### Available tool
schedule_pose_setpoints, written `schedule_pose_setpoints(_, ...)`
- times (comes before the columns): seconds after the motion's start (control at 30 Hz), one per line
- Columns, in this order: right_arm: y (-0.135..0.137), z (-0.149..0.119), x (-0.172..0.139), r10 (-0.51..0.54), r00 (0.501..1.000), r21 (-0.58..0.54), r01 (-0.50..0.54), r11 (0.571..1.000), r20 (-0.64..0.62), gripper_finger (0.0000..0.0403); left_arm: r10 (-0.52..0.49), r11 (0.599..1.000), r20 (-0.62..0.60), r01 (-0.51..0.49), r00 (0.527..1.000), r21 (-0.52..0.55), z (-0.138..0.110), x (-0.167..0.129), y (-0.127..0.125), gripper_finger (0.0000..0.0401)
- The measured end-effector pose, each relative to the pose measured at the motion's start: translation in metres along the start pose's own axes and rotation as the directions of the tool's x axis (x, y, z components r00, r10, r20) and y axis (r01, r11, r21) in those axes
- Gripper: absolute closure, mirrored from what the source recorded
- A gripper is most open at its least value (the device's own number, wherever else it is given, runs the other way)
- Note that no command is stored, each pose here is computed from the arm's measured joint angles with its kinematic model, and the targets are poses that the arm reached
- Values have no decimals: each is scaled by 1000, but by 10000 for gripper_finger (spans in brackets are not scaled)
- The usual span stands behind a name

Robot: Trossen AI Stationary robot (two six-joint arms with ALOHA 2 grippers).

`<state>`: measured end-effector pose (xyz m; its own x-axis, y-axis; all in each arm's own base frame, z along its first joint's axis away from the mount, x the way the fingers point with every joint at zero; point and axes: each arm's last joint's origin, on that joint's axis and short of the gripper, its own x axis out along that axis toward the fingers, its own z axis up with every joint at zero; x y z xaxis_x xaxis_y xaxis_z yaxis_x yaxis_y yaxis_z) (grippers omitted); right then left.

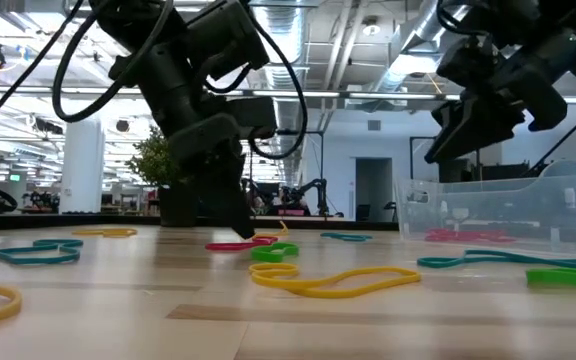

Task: Pick and place items into bin
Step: Put the red rubber band into the transparent bin

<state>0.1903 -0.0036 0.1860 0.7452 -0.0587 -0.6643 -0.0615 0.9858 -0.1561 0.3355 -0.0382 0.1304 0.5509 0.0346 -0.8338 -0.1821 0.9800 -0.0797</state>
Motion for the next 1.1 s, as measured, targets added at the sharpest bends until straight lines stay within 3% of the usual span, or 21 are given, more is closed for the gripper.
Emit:
schedule_pose_setpoints(0.37,-1,6,0,-11,998,1,11,1000,65,290,99,995,-49,-98,994,16,-11,21,2,313)
schedule_pose_setpoints(0.57,-1,8,0,-14,996,2,14,1000,83,290,99,994,-24,-98,995,55,-9,22,3,386)
schedule_pose_setpoints(0.73,-2,11,-1,-19,994,5,18,1000,111,290,77,997,17,-76,997,-10,-4,20,5,399)
schedule_pose_setpoints(0.87,0,13,-1,-11,992,-3,12,1000,127,290,67,998,57,-67,996,3,10,6,3,401)
schedule_pose_setpoints(1.0,3,17,-2,-4,986,-40,11,999,168,290,81,993,211,-98,974,72,52,-29,-4,401)
schedule_pose_setpoints(1.1,5,24,-3,-4,971,-85,25,996,239,290,98,985,221,-127,970,118,70,-42,-6,401)
